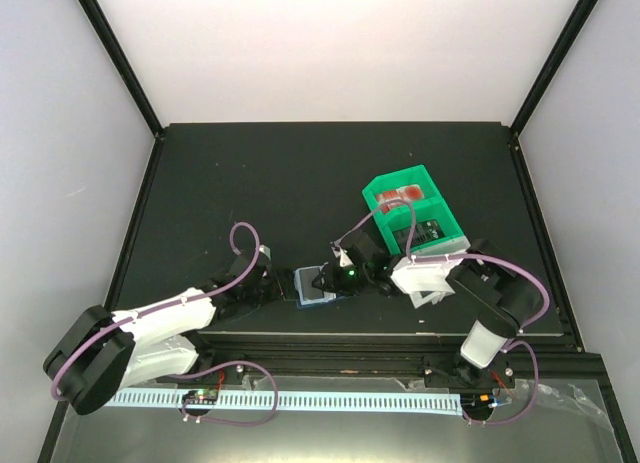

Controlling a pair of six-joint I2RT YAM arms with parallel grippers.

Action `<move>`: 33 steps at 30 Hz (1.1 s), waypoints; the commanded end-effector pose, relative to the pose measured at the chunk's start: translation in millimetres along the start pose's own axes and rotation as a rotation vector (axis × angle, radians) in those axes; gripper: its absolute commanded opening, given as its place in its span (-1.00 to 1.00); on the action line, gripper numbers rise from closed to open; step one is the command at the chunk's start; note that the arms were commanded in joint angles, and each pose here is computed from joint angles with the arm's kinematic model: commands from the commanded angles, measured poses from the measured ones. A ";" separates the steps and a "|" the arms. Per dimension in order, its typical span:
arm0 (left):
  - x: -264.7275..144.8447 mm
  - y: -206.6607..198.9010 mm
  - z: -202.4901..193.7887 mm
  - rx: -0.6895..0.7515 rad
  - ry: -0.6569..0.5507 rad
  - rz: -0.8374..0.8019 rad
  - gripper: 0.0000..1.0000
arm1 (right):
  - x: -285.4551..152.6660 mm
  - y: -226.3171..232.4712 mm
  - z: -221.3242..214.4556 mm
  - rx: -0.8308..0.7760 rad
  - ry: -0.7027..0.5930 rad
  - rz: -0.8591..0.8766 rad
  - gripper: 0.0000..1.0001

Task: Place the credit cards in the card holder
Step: Insert the credit card into the card holder.

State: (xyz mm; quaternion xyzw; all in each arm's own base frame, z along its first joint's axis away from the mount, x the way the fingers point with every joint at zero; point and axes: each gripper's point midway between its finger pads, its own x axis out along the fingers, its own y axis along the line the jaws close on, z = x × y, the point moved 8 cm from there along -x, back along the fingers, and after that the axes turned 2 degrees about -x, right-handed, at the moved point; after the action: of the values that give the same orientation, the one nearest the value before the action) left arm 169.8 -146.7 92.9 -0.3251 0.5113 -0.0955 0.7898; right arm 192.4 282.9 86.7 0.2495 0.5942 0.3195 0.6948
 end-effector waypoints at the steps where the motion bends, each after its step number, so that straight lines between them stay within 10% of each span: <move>1: 2.3 14.9 -10.3 0.018 0.056 0.084 -0.97 | 3.5 1.6 -0.6 -0.065 0.006 -0.107 -0.24; 19: -31.7 -1.5 4.5 0.081 -0.054 0.065 -0.97 | -9.0 21.6 3.8 -0.326 0.028 -0.431 -0.70; 33: -42.0 -16.9 3.9 0.142 -0.068 -0.103 -0.97 | -29.1 19.8 10.7 -0.347 -0.091 -0.785 -0.36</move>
State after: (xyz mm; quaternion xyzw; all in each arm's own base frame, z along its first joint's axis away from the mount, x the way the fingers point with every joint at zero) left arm 154.7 -132.3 129.3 -0.3013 0.4695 -0.1329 0.8192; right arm 192.2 294.5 122.4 -0.0474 0.5649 0.2046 0.7980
